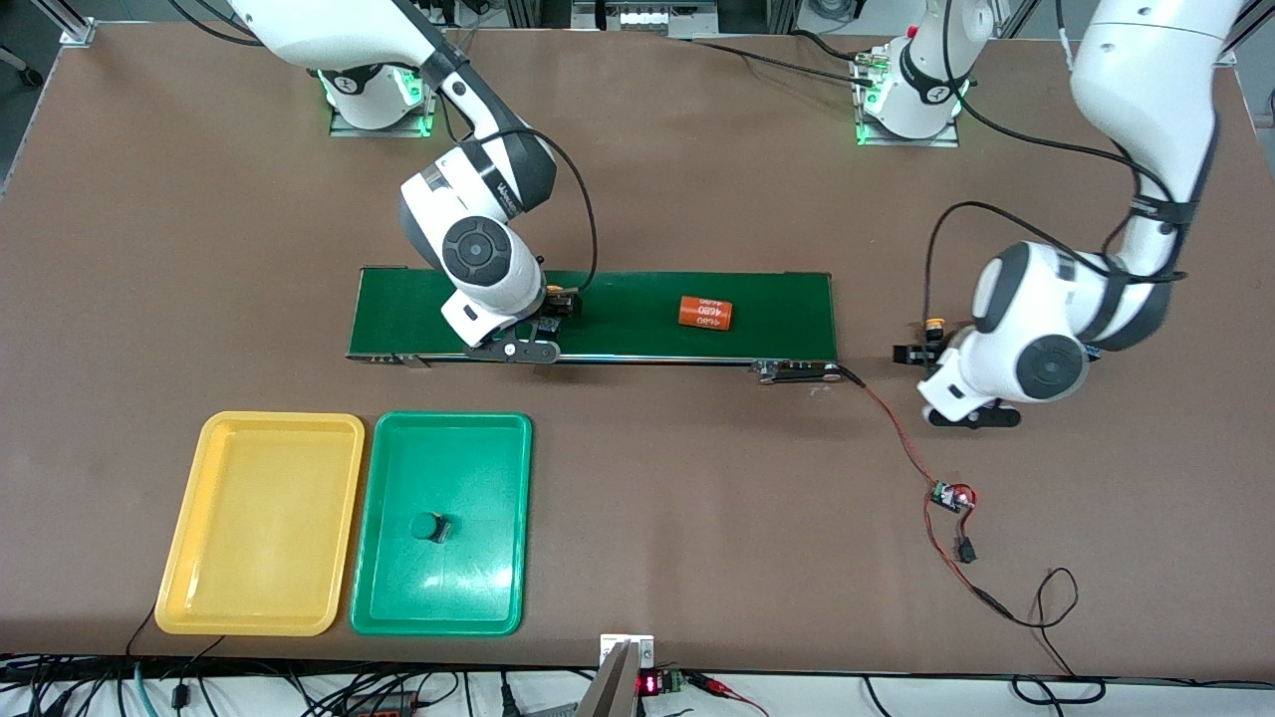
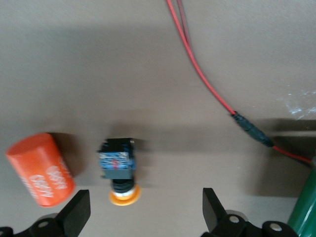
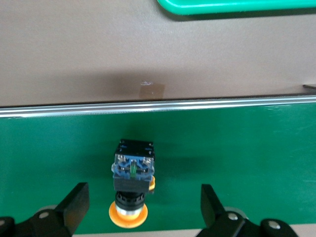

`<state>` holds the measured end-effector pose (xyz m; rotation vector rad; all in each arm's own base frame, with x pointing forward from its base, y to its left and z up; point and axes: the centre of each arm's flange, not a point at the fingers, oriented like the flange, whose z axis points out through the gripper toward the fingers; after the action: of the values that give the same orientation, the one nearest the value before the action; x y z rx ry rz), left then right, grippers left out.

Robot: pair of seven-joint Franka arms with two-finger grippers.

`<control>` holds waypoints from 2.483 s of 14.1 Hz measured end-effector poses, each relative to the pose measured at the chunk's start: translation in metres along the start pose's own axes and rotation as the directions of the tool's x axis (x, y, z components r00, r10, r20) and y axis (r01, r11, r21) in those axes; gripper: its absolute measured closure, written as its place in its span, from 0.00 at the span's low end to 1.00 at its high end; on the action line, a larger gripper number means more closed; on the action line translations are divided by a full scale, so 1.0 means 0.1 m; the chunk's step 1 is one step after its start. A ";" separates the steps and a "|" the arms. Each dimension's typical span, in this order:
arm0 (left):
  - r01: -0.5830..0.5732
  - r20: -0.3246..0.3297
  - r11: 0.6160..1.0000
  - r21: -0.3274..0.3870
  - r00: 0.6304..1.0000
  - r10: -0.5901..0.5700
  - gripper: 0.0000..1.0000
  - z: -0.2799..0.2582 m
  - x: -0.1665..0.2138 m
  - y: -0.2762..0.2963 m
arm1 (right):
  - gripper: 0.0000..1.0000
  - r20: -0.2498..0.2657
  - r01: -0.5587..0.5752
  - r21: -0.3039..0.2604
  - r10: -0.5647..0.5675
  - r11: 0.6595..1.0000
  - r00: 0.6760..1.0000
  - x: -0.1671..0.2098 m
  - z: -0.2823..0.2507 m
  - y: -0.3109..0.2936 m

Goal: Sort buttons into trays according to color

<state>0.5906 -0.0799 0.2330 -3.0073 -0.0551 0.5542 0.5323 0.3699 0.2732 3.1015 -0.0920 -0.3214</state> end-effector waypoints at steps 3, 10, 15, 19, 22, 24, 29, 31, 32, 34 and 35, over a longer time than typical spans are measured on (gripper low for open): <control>0.005 -0.003 1.000 0.000 1.000 -0.005 0.00 0.06 0.00 -0.14 | 0.00 0.014 -0.014 0.001 0.014 1.000 1.000 0.09 0.22 0.04; 0.046 -0.028 0.999 -0.027 0.999 -0.047 0.00 0.21 0.04 -0.59 | 0.54 0.007 -0.052 0.026 0.052 0.998 0.999 0.28 0.29 0.20; 0.026 -0.057 0.999 -0.046 0.998 -0.029 0.00 0.71 -0.10 -0.49 | 0.59 0.006 -0.083 0.025 0.083 0.996 0.997 0.55 -0.28 0.63; 0.024 -0.045 0.999 -0.046 0.999 -0.026 0.03 0.80 -0.14 -0.48 | 0.59 -0.069 -0.035 0.074 0.040 0.997 0.997 0.92 -1.12 1.20; 0.022 -0.036 0.999 -0.044 0.999 -0.024 0.23 0.83 -0.16 -0.47 | 0.59 -0.139 0.003 0.106 0.012 0.994 0.990 1.23 -1.47 1.71; 0.020 -0.027 0.999 -0.042 0.999 -0.021 0.46 0.84 -0.17 -0.46 | 0.59 -0.170 0.041 0.108 -0.023 0.993 0.985 1.43 -1.56 2.10; -0.039 -0.042 0.999 -0.035 0.998 0.037 0.59 0.64 -0.15 -0.31 | 0.59 -0.187 0.164 0.079 -0.147 0.983 0.971 1.73 -1.49 3.27; -0.098 -0.047 0.993 -0.060 0.994 0.095 0.59 0.34 -0.18 -0.04 | 0.59 -0.164 0.189 0.039 -0.180 0.981 0.970 1.82 -1.30 3.60; -0.147 -0.048 0.987 -0.068 0.988 0.144 0.59 0.15 -0.21 0.15 | 0.59 -0.157 0.191 0.024 -0.185 0.981 0.970 1.87 -1.18 3.74; -0.256 -0.079 0.965 -0.063 0.965 0.251 0.59 -0.16 -0.33 0.66 | 0.59 -0.190 0.206 -0.002 -0.202 0.979 0.961 2.02 -0.95 3.92; -0.294 -0.095 0.954 -0.064 0.953 0.288 0.59 -0.26 -0.41 0.92 | 0.59 -0.216 0.215 -0.027 -0.215 0.976 0.952 2.11 -0.82 3.96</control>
<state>0.5638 -0.1758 0.2637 -3.1312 0.3881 0.4546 0.7327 -0.0373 0.3212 3.1228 0.2520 0.0179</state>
